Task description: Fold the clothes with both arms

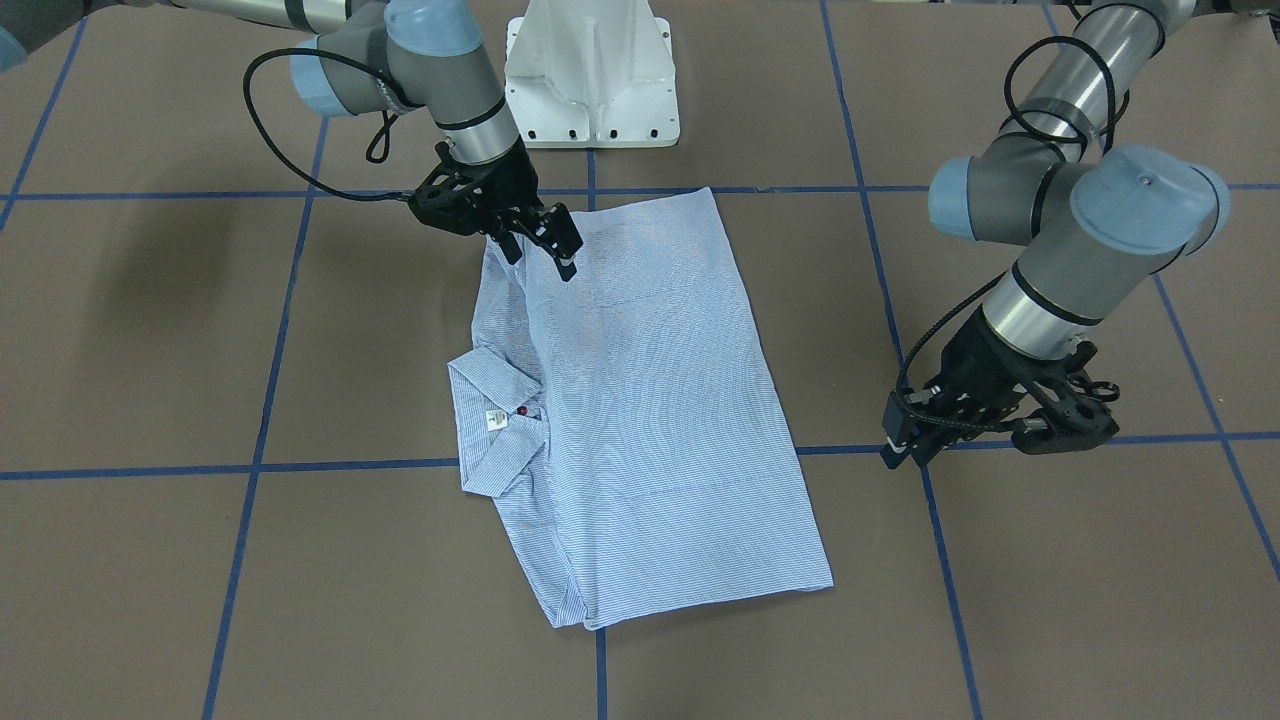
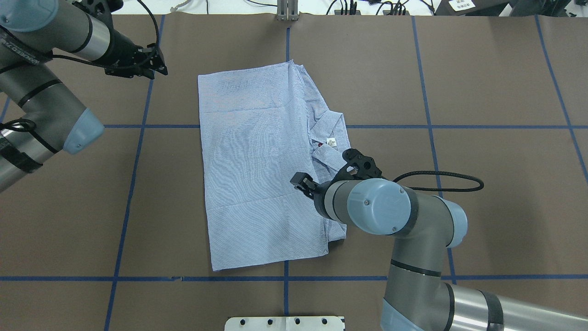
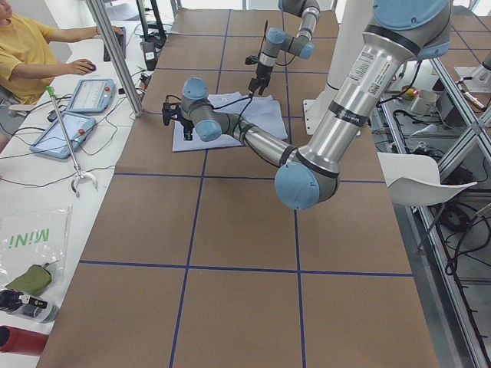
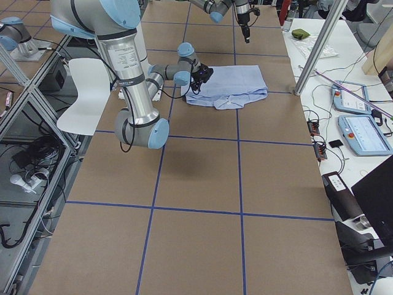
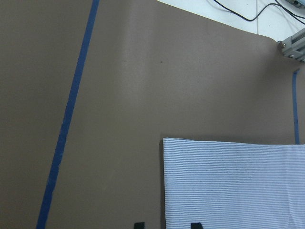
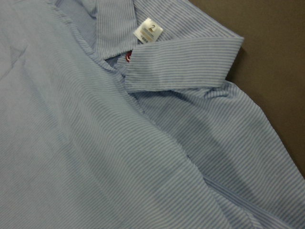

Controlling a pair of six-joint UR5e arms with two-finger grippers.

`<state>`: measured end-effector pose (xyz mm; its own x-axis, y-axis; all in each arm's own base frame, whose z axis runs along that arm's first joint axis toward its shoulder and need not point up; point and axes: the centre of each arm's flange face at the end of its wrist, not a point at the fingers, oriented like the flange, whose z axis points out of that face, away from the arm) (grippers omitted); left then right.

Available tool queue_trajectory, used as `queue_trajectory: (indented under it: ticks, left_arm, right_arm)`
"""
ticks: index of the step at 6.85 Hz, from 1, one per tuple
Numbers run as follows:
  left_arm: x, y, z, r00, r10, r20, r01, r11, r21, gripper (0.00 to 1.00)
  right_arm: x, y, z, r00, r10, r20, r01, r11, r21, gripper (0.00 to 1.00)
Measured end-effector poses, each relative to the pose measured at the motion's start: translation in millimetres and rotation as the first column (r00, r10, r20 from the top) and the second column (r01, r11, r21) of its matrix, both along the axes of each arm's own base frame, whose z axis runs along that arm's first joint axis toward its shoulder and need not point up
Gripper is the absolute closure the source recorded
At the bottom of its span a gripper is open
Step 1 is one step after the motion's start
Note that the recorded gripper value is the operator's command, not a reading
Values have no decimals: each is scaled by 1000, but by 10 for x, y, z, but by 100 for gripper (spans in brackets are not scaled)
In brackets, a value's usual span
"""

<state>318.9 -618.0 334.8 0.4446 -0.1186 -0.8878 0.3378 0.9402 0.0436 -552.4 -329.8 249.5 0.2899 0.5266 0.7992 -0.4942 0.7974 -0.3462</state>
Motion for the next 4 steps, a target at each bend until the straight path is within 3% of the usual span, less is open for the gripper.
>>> queue_trajectory:
  ticks: [1, 2, 4]
  left_arm:
    - [1, 1, 3, 1000, 0, 0, 0, 1000, 0, 57]
    - [3, 2, 5, 1000, 1, 1, -1, 1000, -1, 57]
    - [6, 0, 0, 1000, 1, 1, -1, 1000, -1, 57]
  right_arm:
    - [-50, 106, 90, 1000, -14, -17, 14, 1000, -7, 5]
    - [-56, 161, 175, 999, -20, -30, 20, 1000, -15, 13]
    - [-82, 239, 258, 998, -31, -50, 30, 999, -25, 69]
